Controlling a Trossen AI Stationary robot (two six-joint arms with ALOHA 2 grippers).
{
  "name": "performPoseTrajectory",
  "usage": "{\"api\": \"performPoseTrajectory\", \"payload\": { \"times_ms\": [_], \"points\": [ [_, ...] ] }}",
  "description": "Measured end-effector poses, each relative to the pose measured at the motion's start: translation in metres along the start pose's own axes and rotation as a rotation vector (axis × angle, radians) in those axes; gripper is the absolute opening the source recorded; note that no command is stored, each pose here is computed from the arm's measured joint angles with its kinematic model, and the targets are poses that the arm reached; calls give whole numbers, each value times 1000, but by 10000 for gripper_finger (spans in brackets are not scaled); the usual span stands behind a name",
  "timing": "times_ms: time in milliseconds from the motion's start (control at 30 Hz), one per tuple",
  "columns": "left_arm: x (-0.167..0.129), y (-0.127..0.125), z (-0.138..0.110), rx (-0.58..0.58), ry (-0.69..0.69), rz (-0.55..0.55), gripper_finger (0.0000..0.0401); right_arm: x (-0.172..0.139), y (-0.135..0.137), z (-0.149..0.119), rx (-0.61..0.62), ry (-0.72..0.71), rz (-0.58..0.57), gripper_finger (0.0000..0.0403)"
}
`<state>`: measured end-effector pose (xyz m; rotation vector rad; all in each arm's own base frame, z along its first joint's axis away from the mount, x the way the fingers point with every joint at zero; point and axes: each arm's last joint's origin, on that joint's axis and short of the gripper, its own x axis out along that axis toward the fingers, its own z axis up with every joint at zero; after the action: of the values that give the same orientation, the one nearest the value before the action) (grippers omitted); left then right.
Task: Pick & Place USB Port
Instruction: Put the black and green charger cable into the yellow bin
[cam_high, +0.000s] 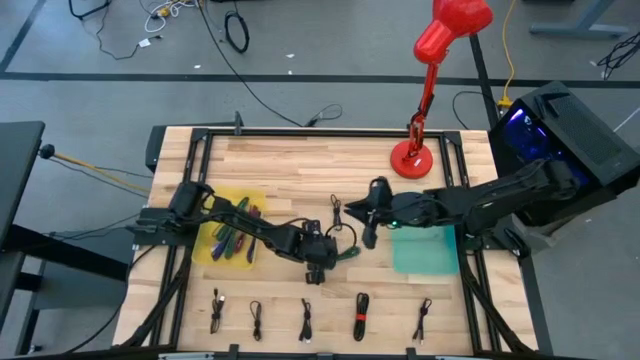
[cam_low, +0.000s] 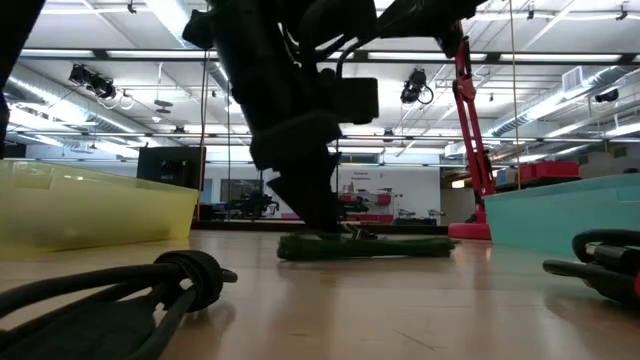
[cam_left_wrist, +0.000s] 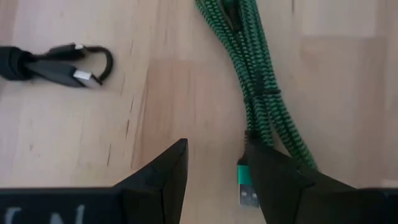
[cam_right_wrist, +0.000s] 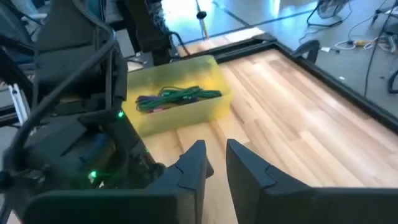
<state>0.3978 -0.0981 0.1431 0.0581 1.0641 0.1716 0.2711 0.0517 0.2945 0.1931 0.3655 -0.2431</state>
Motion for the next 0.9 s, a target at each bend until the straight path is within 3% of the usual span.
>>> {"api": "performPoseTrajectory", "payload": {
  "times_ms": [333,633,900],
  "points": [
    [-8,5,9,-96,-35,-78,169,-39,-16,5,45,28,-86,66],
    [-8,2,16,-155,-84,-163,169,-40,-19,3,26,42,-132,66],
    [-7,5,16,-194,-86,-146,169,-40,-19,4,29,29,-146,66]
  ]
}}
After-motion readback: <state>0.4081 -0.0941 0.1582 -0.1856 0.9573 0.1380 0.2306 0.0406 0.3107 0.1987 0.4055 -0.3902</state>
